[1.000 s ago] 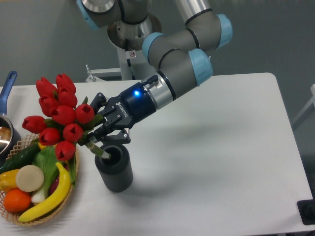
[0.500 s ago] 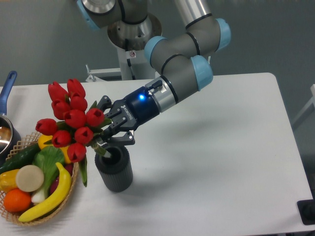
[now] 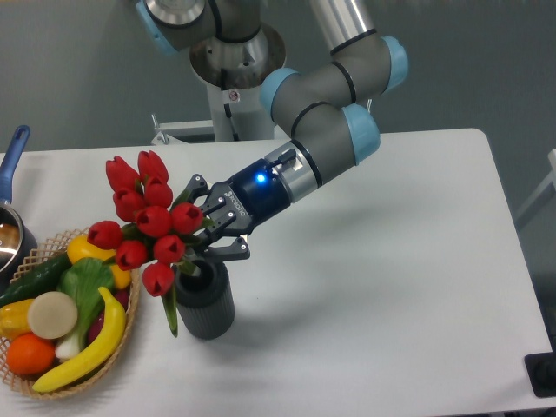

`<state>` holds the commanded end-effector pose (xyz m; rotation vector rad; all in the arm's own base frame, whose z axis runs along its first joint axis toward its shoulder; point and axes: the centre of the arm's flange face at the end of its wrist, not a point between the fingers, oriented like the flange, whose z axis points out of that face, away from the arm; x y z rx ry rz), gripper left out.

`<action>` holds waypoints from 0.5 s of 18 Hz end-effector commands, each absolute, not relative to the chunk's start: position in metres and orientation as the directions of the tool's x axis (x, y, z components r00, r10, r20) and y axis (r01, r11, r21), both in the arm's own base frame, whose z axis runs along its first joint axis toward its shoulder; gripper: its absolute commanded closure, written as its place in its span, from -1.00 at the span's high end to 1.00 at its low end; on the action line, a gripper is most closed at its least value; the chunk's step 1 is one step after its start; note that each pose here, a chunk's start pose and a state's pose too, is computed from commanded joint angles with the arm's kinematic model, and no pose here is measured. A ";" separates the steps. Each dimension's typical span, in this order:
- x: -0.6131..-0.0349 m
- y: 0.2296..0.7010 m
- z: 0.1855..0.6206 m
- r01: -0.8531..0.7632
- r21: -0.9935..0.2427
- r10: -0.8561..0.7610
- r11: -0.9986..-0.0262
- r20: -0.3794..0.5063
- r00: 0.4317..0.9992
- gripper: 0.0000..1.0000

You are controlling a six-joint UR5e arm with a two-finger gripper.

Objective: Insert the flowers into the vase
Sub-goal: 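Lower the tulip stems into the vase opening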

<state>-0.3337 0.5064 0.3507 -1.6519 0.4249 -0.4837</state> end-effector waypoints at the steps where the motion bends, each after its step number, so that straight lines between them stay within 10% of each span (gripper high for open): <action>1: -0.336 0.508 0.346 0.002 -0.991 -0.536 -0.134 0.073 0.841 -0.39; 9: -0.345 0.505 0.317 0.020 -0.989 -0.526 -0.146 0.095 0.845 -0.39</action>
